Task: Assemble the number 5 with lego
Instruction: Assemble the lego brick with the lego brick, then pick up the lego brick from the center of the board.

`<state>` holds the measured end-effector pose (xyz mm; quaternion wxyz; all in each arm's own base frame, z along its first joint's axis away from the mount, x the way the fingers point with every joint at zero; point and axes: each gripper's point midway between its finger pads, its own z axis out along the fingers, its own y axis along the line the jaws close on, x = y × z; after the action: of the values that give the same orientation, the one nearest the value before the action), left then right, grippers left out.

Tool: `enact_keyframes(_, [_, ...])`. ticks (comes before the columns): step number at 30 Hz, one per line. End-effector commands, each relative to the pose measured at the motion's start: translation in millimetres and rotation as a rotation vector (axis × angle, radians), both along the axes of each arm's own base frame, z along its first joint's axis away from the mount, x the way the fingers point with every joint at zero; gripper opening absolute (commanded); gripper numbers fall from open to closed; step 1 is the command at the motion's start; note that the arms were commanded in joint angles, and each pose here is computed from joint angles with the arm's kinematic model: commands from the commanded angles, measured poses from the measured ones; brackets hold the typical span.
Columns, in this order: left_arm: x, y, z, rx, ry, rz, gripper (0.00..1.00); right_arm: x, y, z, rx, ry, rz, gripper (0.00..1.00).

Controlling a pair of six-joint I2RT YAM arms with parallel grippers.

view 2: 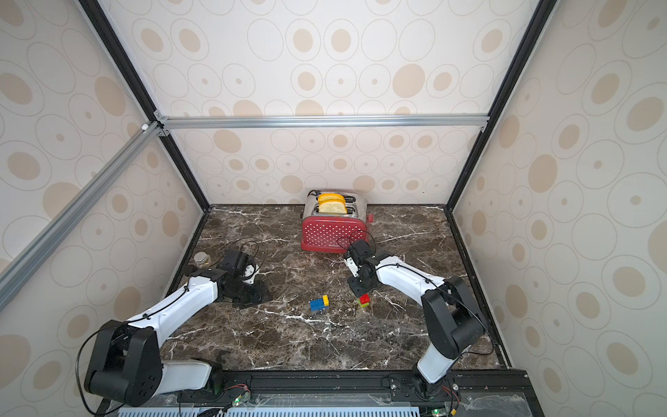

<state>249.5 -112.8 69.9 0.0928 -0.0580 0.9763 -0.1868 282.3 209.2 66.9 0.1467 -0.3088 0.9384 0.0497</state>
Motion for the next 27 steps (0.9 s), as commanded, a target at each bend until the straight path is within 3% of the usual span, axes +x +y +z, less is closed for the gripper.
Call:
enact_keyframes(1, [2,0,0,0.008,-0.01,-0.012,0.53,2,2,21,0.022,-0.037,-0.006,0.53])
enact_keyframes(9, [3,1,0,0.017,-0.009,-0.015,0.53,-15,-7,20,0.034,-0.001,-0.021,0.55])
enact_keyframes(17, [3,0,-2,0.014,-0.002,-0.015,0.53,-40,-14,-6,0.038,0.075,-0.061,0.57])
enact_keyframes(27, [0,1,-2,0.014,0.002,-0.014,0.53,-46,-16,-36,-0.012,0.122,-0.08,0.57])
